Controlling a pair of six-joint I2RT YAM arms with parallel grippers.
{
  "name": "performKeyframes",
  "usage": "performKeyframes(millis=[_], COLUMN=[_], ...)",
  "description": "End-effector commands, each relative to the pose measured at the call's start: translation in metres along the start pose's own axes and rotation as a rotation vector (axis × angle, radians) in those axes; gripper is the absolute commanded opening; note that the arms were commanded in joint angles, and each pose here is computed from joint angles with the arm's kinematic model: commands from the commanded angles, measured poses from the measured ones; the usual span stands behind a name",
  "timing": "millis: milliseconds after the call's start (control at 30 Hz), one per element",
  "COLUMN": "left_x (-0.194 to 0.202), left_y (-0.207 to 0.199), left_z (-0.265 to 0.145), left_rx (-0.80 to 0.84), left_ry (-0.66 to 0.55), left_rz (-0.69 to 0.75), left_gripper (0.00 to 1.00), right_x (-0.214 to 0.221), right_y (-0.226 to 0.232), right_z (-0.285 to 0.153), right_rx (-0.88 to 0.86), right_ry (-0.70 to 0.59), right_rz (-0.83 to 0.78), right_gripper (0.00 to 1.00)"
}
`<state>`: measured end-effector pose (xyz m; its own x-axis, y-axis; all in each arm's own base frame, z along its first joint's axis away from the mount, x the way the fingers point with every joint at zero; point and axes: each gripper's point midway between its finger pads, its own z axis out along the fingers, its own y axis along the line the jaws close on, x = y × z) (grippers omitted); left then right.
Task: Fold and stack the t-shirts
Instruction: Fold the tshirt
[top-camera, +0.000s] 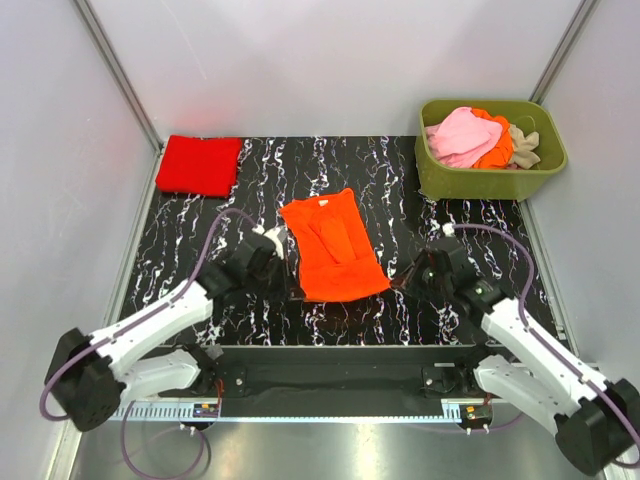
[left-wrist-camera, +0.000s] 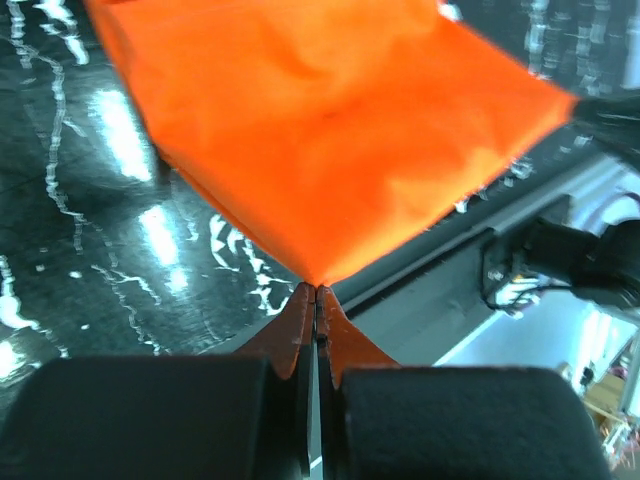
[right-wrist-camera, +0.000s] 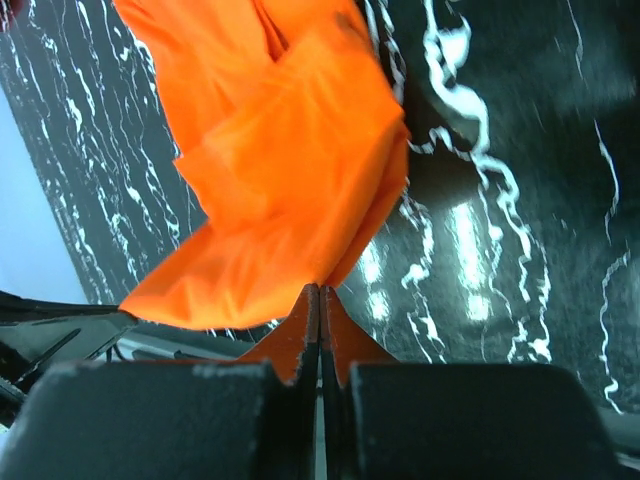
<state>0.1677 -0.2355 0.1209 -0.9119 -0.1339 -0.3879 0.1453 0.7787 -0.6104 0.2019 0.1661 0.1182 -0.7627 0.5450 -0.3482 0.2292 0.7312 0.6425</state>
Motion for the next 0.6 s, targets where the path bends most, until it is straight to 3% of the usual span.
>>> performKeyframes(millis=[0,167,300,467,567], left_x=[-0.035,-0.089,-0.144,-0.203,-0.229], left_y=[-0.011,-0.013,0.001,0.018,0.037], left_z=[0.000,-0.003,-0.005,0.003,0.018], left_rx=[-0.032,-0.053,-0.083,-0.112,-0.127], left_ry=[-0.051,-0.106,-0.154,-0.194,-0.185], left_rz=[0.009,0.014,-0.023,-0.053,-0.093], left_gripper=[0.00,0.00,0.00,0.00,0.00], right_x=[-0.029,-0.094,-0.121,-0.173,-0.189], right_y=[0.027,0.082,0.111,0.152,0.158], right_z=[0.000,0.007,0.045,0.076,0.122], right_rx=[0.002,-0.016,-0.036,-0.094,-0.111], right_ry=[-0.062,-0.139,-0.051,-0.064,-0.006], right_rz=[-0.122,-0.208,-0.265,-0.283,-0.302], right_gripper=[0.00,0.00,0.00,0.00,0.00])
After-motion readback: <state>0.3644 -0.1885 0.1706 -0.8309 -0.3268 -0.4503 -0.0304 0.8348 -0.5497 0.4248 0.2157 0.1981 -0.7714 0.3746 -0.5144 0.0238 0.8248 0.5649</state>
